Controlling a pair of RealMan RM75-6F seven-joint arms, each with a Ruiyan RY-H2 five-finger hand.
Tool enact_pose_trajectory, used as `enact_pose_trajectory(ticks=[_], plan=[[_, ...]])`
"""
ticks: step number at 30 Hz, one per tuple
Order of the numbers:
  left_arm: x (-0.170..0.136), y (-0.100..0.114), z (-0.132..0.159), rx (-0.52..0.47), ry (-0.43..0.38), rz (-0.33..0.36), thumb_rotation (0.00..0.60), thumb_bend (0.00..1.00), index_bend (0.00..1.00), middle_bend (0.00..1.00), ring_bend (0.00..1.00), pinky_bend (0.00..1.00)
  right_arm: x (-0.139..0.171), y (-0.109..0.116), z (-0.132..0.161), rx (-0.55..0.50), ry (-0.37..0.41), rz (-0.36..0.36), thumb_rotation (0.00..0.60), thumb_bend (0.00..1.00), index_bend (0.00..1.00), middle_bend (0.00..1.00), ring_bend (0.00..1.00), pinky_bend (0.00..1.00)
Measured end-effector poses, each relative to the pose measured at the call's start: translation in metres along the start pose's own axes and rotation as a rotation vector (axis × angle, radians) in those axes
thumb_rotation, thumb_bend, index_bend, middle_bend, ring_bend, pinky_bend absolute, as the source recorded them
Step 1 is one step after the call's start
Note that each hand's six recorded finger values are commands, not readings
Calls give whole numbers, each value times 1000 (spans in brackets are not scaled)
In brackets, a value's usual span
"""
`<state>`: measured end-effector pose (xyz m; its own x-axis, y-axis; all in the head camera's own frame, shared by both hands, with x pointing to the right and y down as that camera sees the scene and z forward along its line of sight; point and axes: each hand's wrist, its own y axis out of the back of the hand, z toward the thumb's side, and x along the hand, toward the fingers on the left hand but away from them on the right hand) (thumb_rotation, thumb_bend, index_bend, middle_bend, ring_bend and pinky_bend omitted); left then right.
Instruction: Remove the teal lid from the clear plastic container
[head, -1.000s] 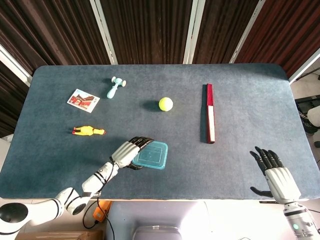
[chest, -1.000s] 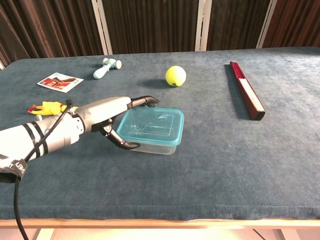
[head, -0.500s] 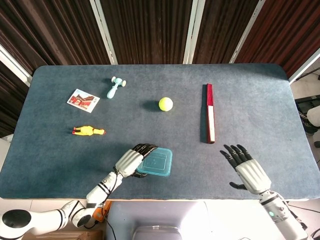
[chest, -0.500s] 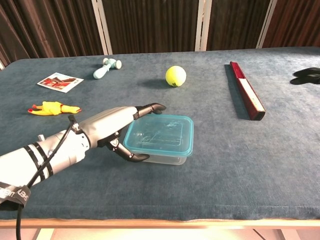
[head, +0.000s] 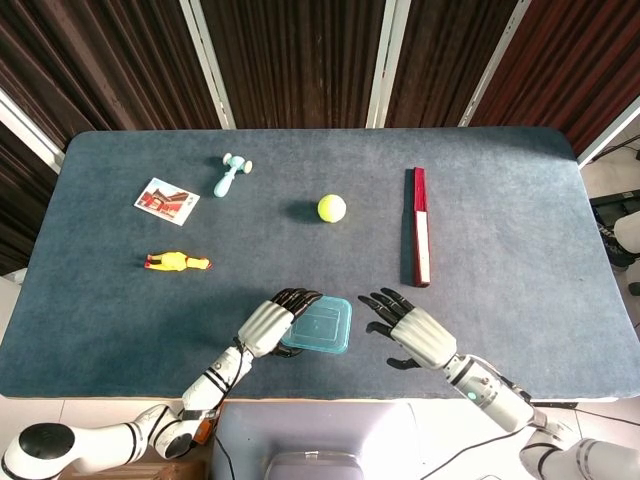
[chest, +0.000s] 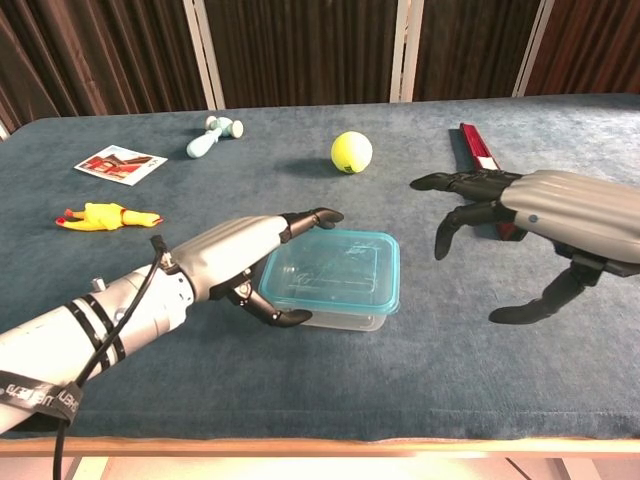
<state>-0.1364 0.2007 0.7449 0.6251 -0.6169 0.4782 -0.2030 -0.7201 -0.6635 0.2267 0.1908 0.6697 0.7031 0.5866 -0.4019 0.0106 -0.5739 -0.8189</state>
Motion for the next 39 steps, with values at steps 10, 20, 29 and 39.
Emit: enact_pose_trajectory(ticks=[10, 20, 29, 39], plan=[[0, -3, 3, -20, 1, -14, 600, 292, 0, 540, 372, 537, -30, -19, 18, -40, 70, -28, 600, 347, 585, 37, 0, 0], [0, -4, 5, -20, -1, -18, 600, 292, 0, 540, 372, 538, -46, -21, 30, -38, 79, -51, 600, 368, 630, 64, 0, 0], [-1, -3, 6, -20, 0, -19, 600, 292, 0, 540, 372, 539, -58, -28, 38, -37, 75, -49, 600, 368, 664, 88, 0, 0], [-1, -1, 5, -21, 3, -19, 600, 291, 0, 541, 372, 547, -64, -33, 44, -38, 75, -38, 600, 368, 668, 90, 0, 0]])
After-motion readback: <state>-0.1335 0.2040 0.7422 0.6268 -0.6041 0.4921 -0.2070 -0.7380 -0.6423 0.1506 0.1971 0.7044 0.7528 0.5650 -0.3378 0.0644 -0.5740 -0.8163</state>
